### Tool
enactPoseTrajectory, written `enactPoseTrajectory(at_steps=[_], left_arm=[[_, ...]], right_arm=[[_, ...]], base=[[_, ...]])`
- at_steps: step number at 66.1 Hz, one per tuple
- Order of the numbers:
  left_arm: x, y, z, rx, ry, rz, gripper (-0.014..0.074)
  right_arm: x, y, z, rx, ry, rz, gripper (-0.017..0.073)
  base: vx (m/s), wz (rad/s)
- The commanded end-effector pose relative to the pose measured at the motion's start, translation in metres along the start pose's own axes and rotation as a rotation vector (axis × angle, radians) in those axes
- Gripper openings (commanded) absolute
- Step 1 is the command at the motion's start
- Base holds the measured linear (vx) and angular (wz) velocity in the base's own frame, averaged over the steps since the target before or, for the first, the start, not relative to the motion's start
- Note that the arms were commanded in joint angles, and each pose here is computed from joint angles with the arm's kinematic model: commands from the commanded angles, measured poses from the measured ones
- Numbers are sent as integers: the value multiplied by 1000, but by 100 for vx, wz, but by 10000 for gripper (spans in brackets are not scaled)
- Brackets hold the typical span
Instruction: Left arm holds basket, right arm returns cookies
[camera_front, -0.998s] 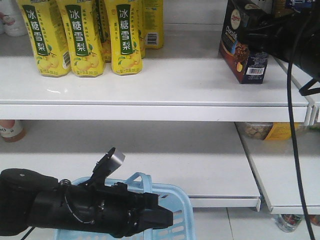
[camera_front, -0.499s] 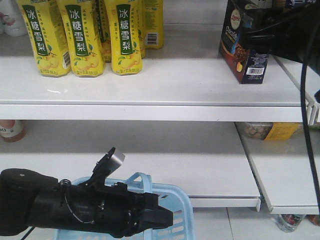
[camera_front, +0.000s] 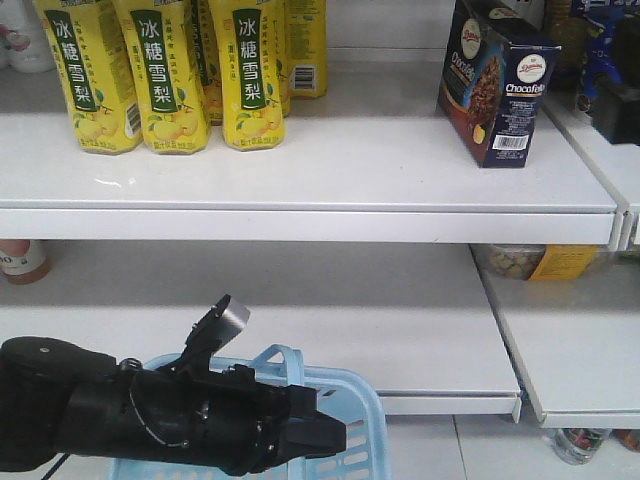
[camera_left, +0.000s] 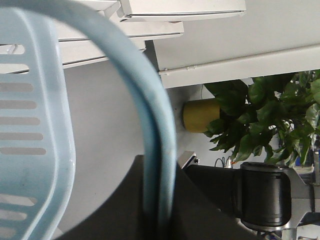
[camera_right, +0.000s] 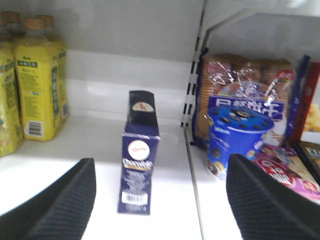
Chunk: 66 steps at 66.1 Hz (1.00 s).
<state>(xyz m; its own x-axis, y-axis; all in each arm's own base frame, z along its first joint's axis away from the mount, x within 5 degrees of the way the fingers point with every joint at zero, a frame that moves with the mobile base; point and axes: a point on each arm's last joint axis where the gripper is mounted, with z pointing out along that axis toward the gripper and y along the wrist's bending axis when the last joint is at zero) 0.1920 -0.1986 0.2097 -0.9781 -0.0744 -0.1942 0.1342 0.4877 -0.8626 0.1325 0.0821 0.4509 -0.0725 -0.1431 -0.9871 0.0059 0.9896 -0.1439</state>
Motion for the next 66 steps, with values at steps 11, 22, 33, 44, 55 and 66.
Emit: enactPoseTrajectory(at_steps=[11, 22, 33, 44, 55, 66], left_arm=[[-5, -23, -8, 104, -37, 4, -6], [-5, -23, -8, 104, -37, 4, -6], [-5, -23, -8, 104, -37, 4, -6], [-5, -23, -8, 104, -37, 4, -6], [-5, -23, -8, 104, -37, 4, -6], [-5, -23, -8, 104, -37, 4, -6]], right_arm=[[56, -18, -24, -152, 2, 21, 531], [102, -33, -31, -205, 17, 73, 531], [142, -46, -33, -211, 20, 54, 531], [166, -46, -35, -260, -17, 14, 531], [169, -46, -35, -281, 2, 33, 531], [179, -43, -35, -281, 22, 6, 531]], base=[[0, 0], [0, 0], [0, 0], [0, 0], [0, 0], [0, 0]])
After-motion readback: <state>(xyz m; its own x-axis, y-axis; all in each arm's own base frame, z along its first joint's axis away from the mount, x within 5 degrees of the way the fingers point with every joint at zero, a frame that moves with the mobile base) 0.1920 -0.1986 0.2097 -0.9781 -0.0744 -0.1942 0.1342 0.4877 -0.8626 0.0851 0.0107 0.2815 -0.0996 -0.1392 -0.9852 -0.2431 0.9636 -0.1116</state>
